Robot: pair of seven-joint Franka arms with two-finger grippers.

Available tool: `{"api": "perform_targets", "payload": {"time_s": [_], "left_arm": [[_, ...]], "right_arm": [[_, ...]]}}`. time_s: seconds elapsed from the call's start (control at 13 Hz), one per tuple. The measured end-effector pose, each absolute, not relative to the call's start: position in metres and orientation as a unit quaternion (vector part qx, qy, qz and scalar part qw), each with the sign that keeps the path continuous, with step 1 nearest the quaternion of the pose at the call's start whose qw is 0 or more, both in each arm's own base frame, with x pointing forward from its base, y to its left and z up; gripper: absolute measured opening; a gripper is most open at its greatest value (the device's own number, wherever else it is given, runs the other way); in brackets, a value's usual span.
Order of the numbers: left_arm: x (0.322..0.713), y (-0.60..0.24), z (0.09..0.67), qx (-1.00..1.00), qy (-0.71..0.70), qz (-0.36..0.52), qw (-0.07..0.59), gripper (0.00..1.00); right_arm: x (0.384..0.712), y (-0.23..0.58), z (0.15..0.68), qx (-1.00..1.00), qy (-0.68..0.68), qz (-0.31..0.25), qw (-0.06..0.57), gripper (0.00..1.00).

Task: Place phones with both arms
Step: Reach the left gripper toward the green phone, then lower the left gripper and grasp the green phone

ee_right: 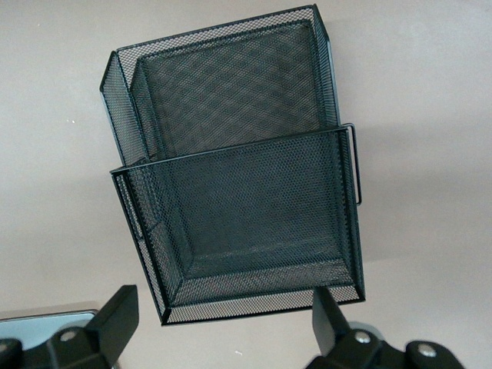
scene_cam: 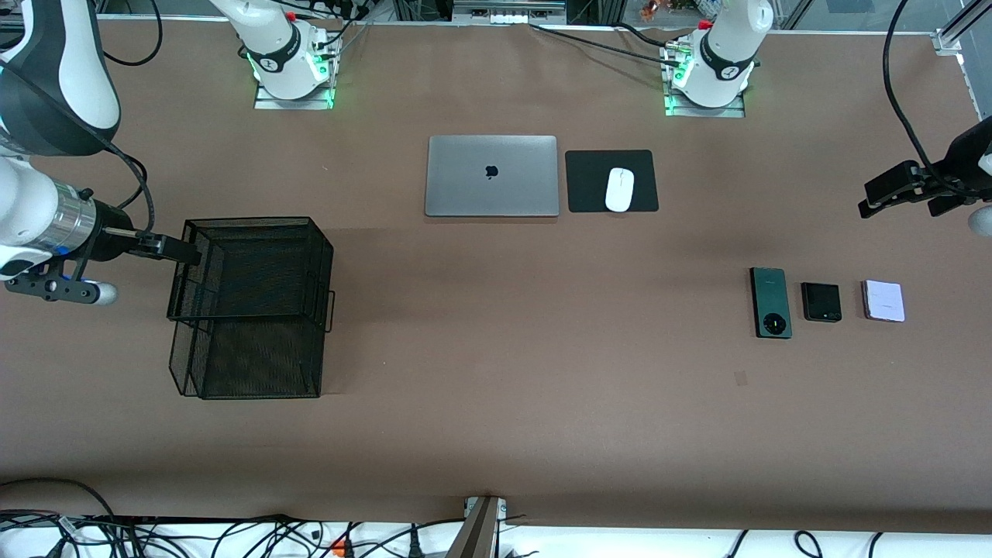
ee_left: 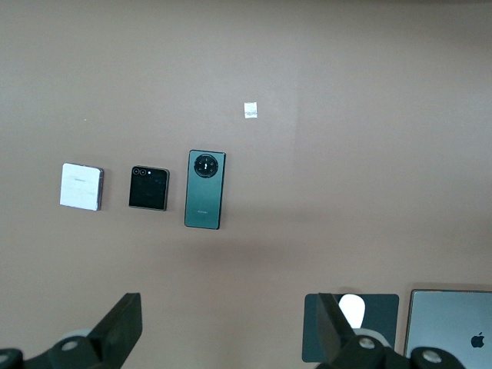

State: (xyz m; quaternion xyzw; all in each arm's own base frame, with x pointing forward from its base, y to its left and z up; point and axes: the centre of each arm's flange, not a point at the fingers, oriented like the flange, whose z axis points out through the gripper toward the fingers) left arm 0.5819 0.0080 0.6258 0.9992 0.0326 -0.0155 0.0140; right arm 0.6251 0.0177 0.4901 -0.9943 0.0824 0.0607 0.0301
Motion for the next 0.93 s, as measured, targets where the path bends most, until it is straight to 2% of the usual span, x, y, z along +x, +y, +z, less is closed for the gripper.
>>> {"api": "perform_targets", "payload": {"time_s": [0.23,0.39,0.62,0.93], "left_arm": [[0.581,0.010,0.619,0.999,0.034,-0.025,0.014,1.00],[0.589,0.017,0.593,0.999,0.038,-0.035,0.011,1.00],[0.608,0.037,0.518,0.999,0.023,-0.032,0.005,1.00],[0.611,0.057,0.414,1.000,0.027,-0.006,0.003,1.00]], "right_arm": [[0.625,0.018,0.490,-0.994,0.082,0.061,0.030,1.00],[0.625,0.018,0.490,-0.994,0.082,0.061,0.030,1.00],[0.625,0.018,0.490,-0.994,0.082,0.062,0.030,1.00],[0.625,0.018,0.490,-0.994,0.082,0.062,0.030,1.00]]}}
